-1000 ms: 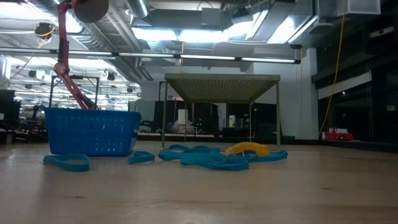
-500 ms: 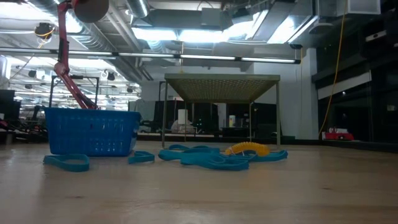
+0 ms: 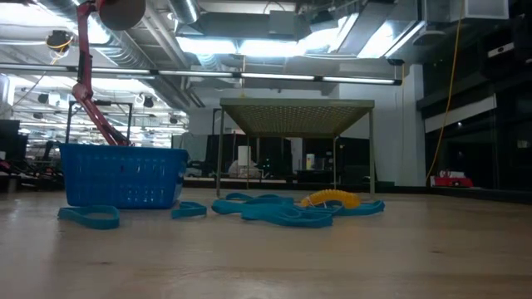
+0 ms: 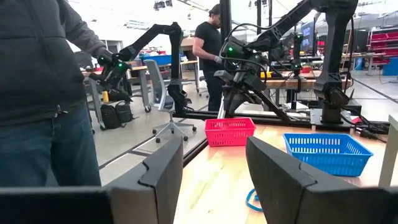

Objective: Pick & Place Office Desk Supplies
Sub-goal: Put the orange spring keychain into the red basket, then put the yellow spring keychain into the red basket

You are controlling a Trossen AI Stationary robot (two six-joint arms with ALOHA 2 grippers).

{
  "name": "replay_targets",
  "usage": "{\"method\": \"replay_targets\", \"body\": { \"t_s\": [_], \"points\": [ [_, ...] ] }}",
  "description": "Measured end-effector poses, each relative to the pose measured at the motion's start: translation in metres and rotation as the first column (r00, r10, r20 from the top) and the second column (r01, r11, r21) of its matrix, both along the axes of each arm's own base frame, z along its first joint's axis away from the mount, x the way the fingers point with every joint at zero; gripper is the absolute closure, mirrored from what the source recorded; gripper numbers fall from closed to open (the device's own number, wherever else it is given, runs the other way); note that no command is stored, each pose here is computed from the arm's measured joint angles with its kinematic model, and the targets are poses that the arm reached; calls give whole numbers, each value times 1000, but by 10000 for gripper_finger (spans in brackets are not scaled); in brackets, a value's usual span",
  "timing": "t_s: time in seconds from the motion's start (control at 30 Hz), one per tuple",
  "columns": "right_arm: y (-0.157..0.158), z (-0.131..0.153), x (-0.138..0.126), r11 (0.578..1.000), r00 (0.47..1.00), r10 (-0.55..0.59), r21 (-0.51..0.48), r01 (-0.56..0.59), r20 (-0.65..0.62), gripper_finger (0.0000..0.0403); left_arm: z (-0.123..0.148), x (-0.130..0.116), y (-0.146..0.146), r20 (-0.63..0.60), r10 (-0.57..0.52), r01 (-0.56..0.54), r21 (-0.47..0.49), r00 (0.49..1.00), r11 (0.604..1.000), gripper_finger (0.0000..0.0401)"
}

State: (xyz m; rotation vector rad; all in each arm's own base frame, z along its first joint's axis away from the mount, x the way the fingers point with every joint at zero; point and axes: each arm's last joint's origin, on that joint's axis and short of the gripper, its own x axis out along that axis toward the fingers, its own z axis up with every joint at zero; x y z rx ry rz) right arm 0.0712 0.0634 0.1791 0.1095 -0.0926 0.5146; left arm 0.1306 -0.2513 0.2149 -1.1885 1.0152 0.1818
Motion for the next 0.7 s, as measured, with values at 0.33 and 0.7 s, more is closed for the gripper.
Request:
{"method": "replay_targets", "body": {
  "t_s": [0.33, 0.7],
  "points": [
    [-1, 5, -1, 999, 999, 0, 47, -2, 34, 224, 22, 9, 5, 297, 186, -186, -27, 937, 982, 252],
    [-13, 44, -12, 941, 937, -85, 336, -36, 338, 224, 82, 60, 79, 537, 190, -327, 173, 822, 929, 281]
  ]
}}
